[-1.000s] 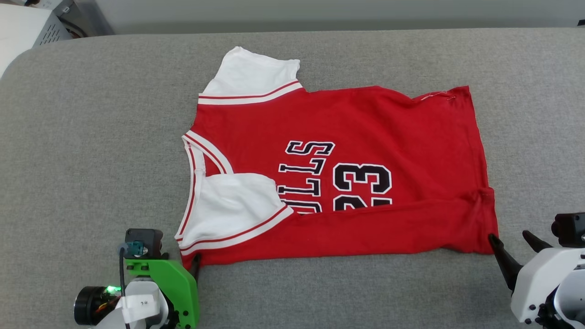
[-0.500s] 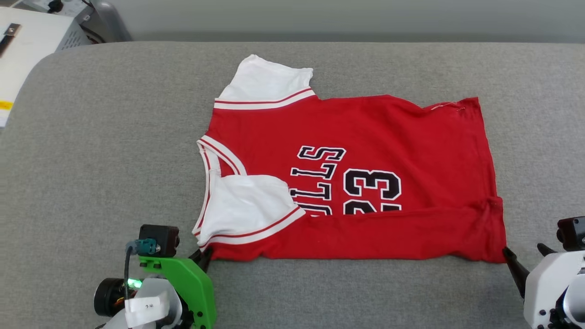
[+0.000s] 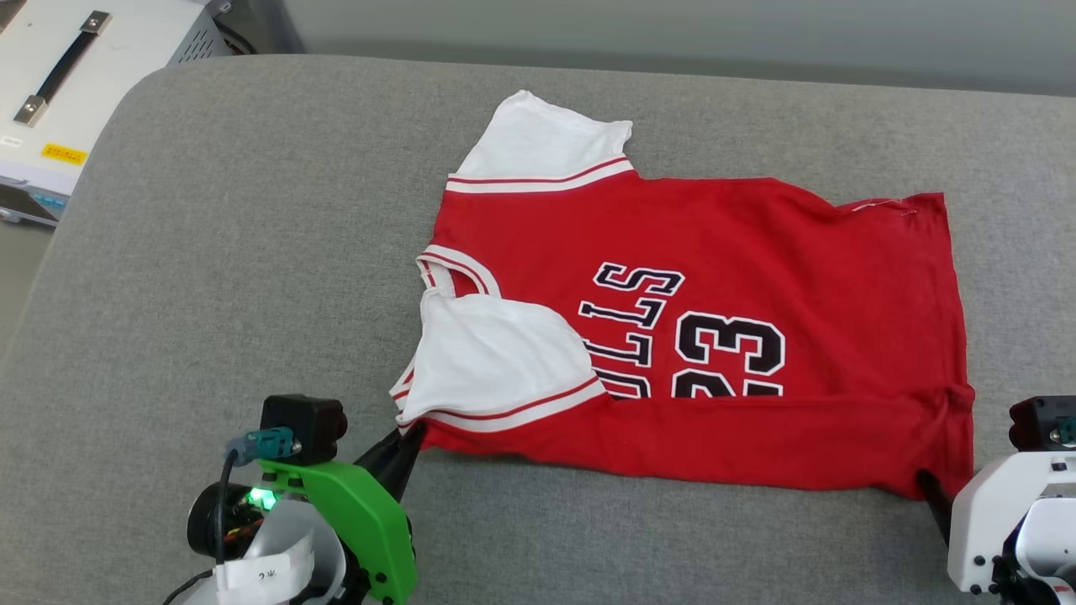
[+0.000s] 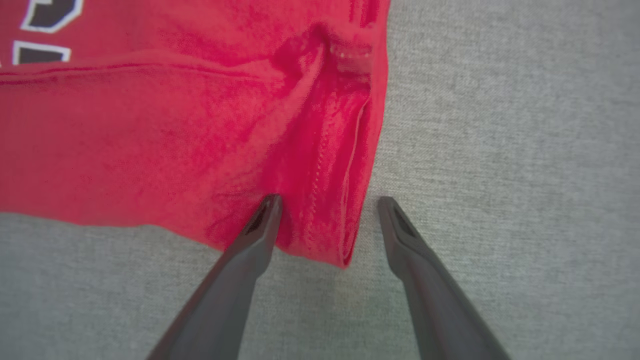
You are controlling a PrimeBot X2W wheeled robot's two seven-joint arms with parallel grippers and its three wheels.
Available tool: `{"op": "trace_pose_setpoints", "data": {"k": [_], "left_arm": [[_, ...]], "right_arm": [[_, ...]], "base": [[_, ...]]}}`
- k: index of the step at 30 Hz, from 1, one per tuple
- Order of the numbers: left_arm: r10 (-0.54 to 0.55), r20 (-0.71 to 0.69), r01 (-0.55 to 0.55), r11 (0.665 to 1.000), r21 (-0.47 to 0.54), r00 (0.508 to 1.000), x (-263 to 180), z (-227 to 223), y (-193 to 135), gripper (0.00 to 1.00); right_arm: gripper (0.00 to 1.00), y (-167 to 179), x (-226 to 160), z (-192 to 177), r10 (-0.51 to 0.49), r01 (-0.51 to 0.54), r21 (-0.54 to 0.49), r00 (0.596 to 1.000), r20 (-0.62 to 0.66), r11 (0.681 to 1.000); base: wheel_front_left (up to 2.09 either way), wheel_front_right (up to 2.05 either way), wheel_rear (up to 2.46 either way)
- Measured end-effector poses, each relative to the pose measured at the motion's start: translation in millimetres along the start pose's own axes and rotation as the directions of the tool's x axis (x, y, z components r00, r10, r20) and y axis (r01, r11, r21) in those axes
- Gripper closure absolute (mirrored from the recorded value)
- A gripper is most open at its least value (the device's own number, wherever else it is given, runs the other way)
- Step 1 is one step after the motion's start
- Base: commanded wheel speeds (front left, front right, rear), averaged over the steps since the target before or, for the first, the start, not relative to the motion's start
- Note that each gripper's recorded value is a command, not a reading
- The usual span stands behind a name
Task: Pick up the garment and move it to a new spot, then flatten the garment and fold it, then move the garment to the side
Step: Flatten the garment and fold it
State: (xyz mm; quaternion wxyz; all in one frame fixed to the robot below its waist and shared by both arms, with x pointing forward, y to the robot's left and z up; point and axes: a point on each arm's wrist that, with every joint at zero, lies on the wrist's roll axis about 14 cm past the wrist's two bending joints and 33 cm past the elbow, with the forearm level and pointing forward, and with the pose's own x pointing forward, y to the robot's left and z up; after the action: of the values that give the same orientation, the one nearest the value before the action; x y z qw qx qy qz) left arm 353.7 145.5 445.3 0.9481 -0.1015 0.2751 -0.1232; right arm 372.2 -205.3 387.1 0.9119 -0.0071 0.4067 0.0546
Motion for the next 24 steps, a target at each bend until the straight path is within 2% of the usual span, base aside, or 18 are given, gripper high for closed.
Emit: {"op": "trace_pose_setpoints", "data": {"k": [7, 8, 10, 11, 24], "left_arm": [[0.012, -0.032, -0.012, 1.000, -0.009, 0.999, 3, -10, 5, 1.00], [0.015, -0.036, -0.015, 1.000, -0.009, 0.999, 4, -11, 6, 1.00], [0.017, -0.039, -0.017, 1.000, -0.009, 0.999, 4, -12, 7, 1.00], [0.018, -0.041, -0.019, 1.000, -0.008, 0.999, 4, -12, 7, 1.00], [0.040, -0.098, -0.040, 0.999, 0.003, 0.994, -12, -33, 12, 1.00]], "right_arm": [[0.00, -1, 16, -12, -0.021, 0.022, 0.012, 0.997, -0.069, 1.000], [0.35, -1, 17, -14, -0.019, 0.020, 0.019, 0.997, -0.077, 1.000], [0.95, 1, 18, -17, -0.014, 0.017, 0.029, 0.996, -0.087, 0.999], [1.00, 1, 17, -17, -0.015, 0.017, 0.030, 0.996, -0.088, 0.999], [1.00, -16, -11, -14, -0.047, 0.050, 0.072, 0.998, -0.046, 0.996]], "base": [[0.00, 0.00, 0.00], [0.00, 0.00, 0.00], [0.00, 0.00, 0.00], [0.00, 0.00, 0.00], [0.00, 0.00, 0.00]]}}
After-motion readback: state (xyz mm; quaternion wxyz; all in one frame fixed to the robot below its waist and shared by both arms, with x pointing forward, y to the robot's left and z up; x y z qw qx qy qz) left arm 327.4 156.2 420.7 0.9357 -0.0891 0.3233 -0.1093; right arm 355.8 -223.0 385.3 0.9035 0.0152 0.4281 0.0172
